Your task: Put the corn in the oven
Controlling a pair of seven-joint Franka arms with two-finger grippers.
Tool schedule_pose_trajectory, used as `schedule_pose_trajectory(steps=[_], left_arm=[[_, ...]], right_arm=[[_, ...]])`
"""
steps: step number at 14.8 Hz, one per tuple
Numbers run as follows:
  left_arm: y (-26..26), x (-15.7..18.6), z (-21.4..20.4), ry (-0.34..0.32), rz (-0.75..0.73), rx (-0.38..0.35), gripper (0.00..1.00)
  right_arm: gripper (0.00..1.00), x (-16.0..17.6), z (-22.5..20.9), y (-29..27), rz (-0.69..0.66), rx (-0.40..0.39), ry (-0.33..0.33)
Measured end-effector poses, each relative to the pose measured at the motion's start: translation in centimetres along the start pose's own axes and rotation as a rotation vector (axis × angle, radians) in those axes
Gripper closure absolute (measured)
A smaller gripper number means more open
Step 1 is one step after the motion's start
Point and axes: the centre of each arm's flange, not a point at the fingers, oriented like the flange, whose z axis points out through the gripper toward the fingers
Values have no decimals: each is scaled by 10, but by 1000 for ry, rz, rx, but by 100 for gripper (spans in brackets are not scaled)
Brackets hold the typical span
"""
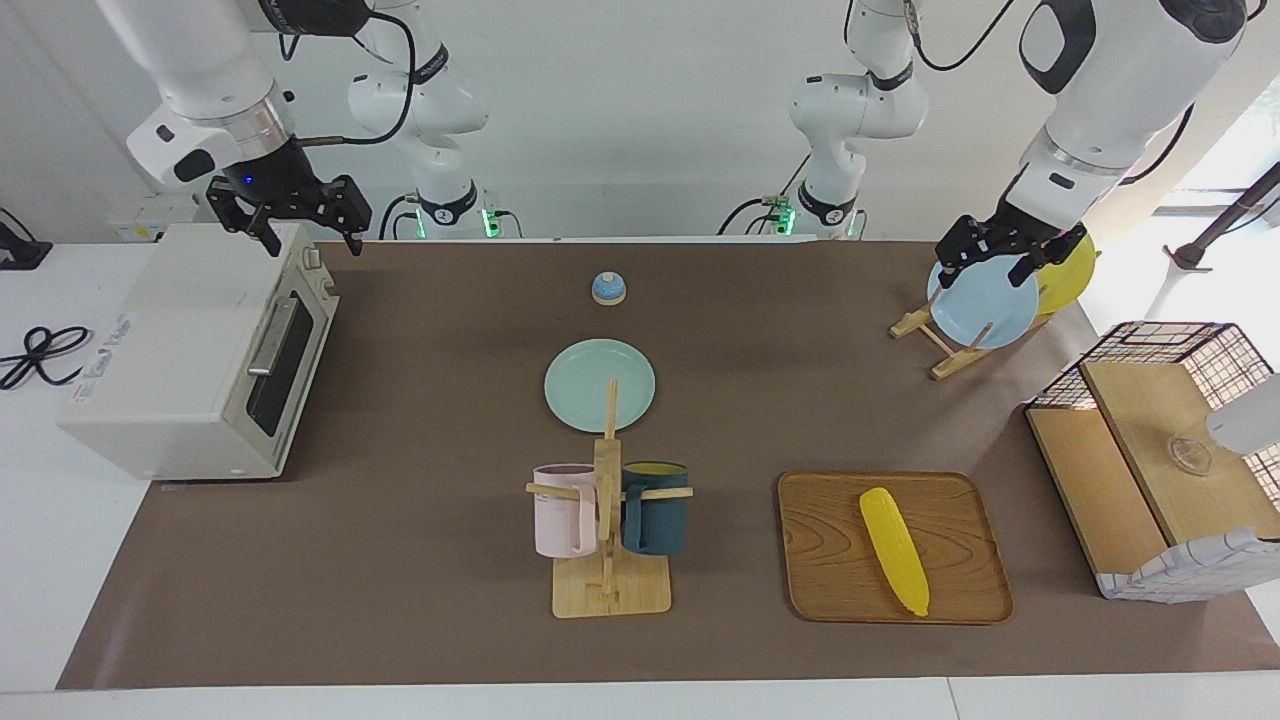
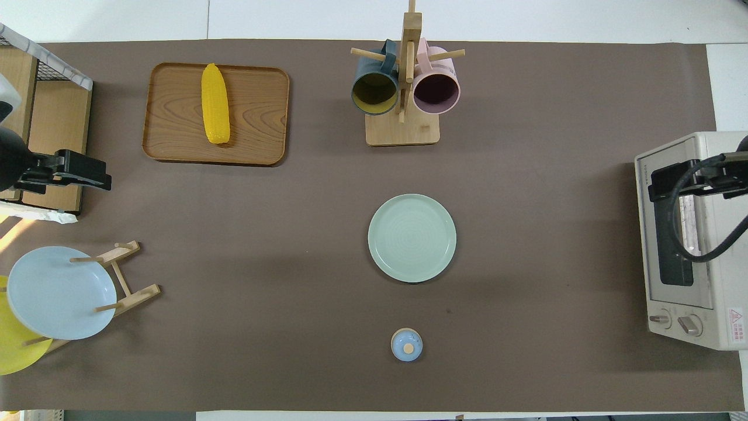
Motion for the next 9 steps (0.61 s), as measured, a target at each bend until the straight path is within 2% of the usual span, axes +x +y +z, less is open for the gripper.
schedule_pose_trajectory(steps=[7,9], left_arm=[[0,0,0,1,0,0,0],[0,2,-1,18,0,-1,0]], right_arm=[[0,0,0,0,0,0,0],[0,0,0,0,0,0,0]])
